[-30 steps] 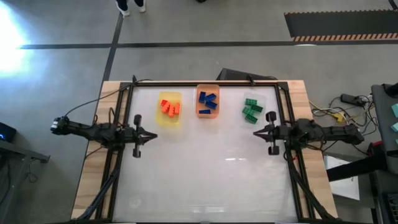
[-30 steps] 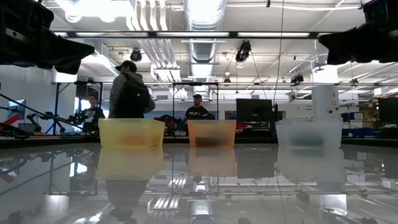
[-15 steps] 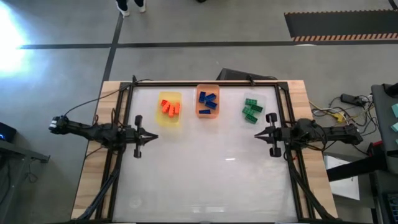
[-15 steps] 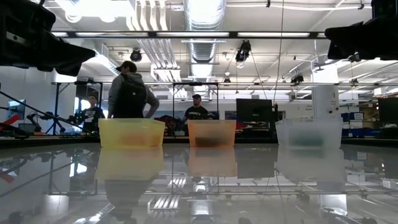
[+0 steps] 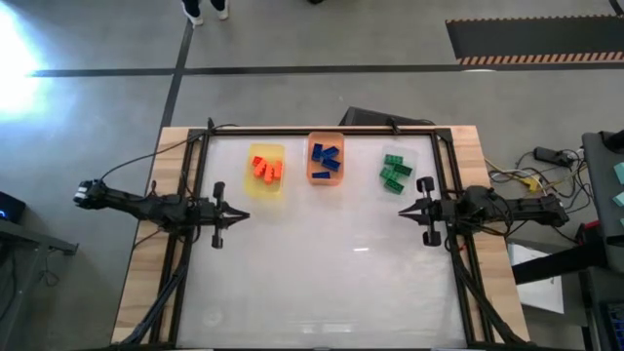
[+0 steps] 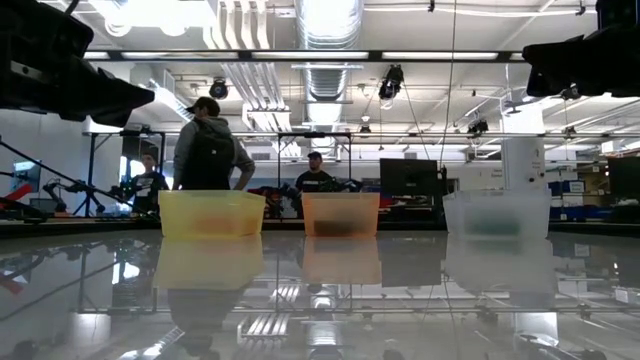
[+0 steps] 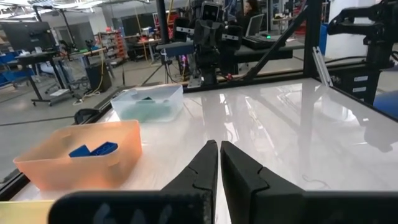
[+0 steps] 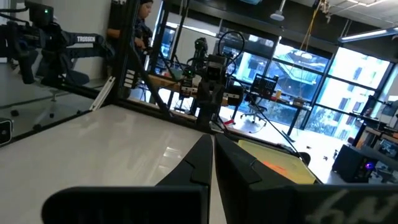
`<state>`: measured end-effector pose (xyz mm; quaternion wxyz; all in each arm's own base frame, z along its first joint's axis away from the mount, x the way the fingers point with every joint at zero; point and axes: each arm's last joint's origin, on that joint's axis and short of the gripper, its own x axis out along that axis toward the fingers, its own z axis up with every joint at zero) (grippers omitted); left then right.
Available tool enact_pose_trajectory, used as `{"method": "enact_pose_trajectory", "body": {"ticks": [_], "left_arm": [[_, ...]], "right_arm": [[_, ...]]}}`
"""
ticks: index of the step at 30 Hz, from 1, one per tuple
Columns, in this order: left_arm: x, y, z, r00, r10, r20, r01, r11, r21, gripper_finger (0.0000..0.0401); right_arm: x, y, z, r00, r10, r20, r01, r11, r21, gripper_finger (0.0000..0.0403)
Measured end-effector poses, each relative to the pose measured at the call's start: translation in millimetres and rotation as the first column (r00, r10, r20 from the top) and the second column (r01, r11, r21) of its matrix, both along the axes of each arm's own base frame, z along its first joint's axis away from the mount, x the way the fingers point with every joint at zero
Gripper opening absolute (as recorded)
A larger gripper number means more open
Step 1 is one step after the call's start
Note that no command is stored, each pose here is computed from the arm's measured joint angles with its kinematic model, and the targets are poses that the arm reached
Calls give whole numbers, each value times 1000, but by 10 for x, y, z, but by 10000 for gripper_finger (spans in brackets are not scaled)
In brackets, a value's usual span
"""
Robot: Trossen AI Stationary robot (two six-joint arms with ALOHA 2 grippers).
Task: Sort & place blocks by color
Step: Return to Home Position
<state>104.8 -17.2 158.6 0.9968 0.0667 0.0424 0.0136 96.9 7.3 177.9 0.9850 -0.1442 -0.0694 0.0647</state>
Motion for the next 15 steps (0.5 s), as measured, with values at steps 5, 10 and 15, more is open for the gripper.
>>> {"method": "enact_pose_trajectory", "body": {"ticks": [5, 10, 15], "left_arm": [[10, -2, -16, 1000, 0, -18, 0, 1000, 4, 4], [18, -4, -29, 999, 0, -33, 0, 1000, 7, 4], [26, -6, -44, 999, 0, -49, 0, 1000, 12, 4]], "right_arm": [[0, 0, -1, 1000, 0, -1, 0, 1000, 0, 9], [0, 0, -1, 1000, 0, 0, 0, 1000, -1, 9], [0, 0, -1, 1000, 0, 0, 0, 1000, -1, 9]]}}
